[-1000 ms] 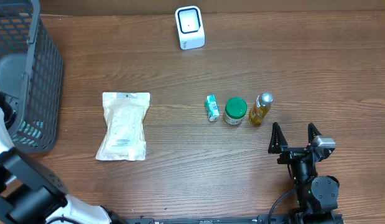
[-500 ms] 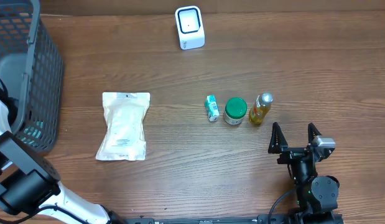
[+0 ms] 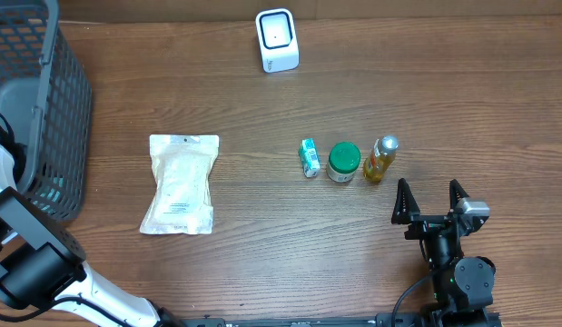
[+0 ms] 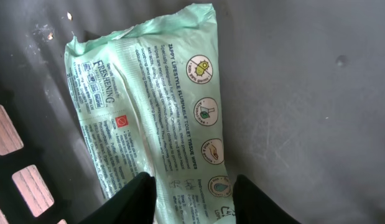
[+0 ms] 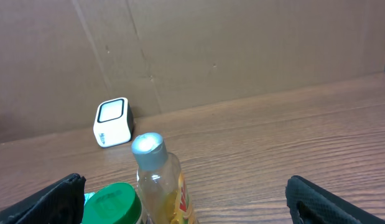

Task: Scan the item barcode
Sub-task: 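Close the left gripper on the green tissue pack and lift it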

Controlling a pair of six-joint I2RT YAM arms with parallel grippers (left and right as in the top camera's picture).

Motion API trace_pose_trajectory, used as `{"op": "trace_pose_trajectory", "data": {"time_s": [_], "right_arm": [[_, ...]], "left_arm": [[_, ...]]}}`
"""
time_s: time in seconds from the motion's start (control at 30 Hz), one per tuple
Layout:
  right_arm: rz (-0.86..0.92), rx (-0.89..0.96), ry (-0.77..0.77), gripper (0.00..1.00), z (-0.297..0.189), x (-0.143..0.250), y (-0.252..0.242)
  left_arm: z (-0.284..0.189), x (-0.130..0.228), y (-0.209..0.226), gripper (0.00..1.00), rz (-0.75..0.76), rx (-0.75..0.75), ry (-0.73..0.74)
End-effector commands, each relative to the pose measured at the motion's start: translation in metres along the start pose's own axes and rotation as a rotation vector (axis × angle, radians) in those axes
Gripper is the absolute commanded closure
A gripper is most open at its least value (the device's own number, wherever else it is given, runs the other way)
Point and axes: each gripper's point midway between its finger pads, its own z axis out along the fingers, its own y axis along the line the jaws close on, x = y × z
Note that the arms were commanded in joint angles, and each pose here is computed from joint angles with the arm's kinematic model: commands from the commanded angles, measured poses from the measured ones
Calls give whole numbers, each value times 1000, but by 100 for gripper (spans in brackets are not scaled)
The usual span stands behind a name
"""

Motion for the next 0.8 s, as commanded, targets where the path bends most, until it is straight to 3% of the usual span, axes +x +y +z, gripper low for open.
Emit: {"op": "trace_pose_trajectory", "data": {"time_s": [0.0, 0.77], "right_arm": [[-4, -1, -4, 0, 0, 2, -1], [-4, -1, -4, 0, 0, 2, -1]], "left_arm": [[2, -5, 0, 55, -14, -7, -15], [26, 4, -14, 49, 2, 48, 32]]}}
